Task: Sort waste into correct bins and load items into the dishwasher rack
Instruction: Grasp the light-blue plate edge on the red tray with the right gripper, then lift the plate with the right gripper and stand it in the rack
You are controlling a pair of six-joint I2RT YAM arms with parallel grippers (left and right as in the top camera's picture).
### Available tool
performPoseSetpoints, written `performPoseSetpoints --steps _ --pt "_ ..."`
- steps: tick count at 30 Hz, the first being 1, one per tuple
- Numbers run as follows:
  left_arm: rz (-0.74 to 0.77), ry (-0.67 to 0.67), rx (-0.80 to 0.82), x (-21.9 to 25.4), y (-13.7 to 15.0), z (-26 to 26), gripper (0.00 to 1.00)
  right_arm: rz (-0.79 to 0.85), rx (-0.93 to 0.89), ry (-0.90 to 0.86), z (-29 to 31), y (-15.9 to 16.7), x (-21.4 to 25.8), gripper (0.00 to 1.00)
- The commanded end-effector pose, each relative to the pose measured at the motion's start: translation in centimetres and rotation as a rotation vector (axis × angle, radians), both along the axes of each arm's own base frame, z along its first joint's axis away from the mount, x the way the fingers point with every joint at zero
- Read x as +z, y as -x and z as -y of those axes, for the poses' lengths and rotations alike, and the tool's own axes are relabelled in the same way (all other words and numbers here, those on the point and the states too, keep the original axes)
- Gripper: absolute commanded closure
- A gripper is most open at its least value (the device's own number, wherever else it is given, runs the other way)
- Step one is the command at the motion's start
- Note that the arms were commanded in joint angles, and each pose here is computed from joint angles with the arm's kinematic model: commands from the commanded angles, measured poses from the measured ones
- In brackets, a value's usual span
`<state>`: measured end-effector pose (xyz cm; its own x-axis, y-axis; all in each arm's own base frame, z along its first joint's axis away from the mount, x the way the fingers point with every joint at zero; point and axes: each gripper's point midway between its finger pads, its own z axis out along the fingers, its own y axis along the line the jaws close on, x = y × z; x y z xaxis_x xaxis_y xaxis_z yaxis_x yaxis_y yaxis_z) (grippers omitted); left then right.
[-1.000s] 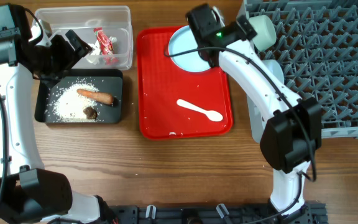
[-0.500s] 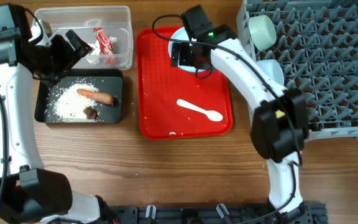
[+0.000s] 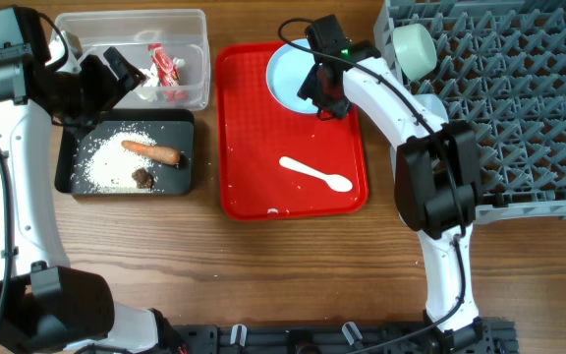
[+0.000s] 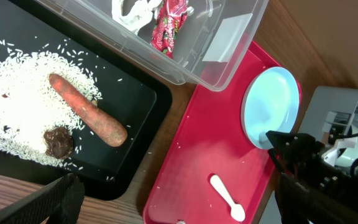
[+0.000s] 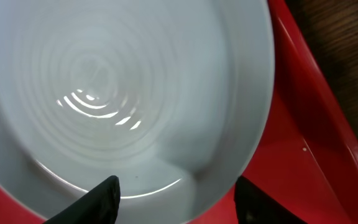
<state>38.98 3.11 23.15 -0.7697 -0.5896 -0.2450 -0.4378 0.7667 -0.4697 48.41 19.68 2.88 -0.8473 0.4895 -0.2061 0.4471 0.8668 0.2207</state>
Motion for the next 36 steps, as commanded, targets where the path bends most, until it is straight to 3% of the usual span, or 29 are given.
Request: performPoseSetpoints --steps 1,5,10,13,19,22,24,29,36 --pt "0.001 0.005 0.009 0.1 0.0 -0.1 0.0 -0.04 -0.068 0.02 0.4 0.0 -2.9 0.43" --pt "0.001 0.005 0.009 0.1 0.0 -0.1 0.0 -0.071 -0.065 0.035 0.6 0.6 -4.1 0.49" --pt "0.001 0.005 0.009 0.1 0.0 -0.1 0.0 -0.092 -0.054 0.041 0.7 1.1 -4.3 0.88" --pt "0.001 0.005 0.009 0.1 0.0 -0.1 0.0 -0.119 0.03 0.008 0.0 1.6 -4.3 0.95" --pt "0.001 0.005 0.009 0.1 0.0 -0.1 0.0 -0.113 0.399 -0.093 -2.4 2.5 -3.6 0.96" --pt "0.001 0.005 0.009 0.1 0.0 -0.1 0.0 -0.046 0.574 -0.16 -3.2 2.4 -0.9 0.96" --pt "0.001 0.005 0.009 0.1 0.0 -0.1 0.0 0.044 0.602 -0.147 -1.6 1.6 3.7 0.96" --pt "0.001 0.005 0.009 0.1 0.0 -0.1 0.0 0.274 0.529 -0.013 4.5 -0.4 14.2 0.96" --pt "0.001 0.005 0.009 0.1 0.0 -0.1 0.0 0.439 0.208 0.464 17.9 1.3 26.0 0.96"
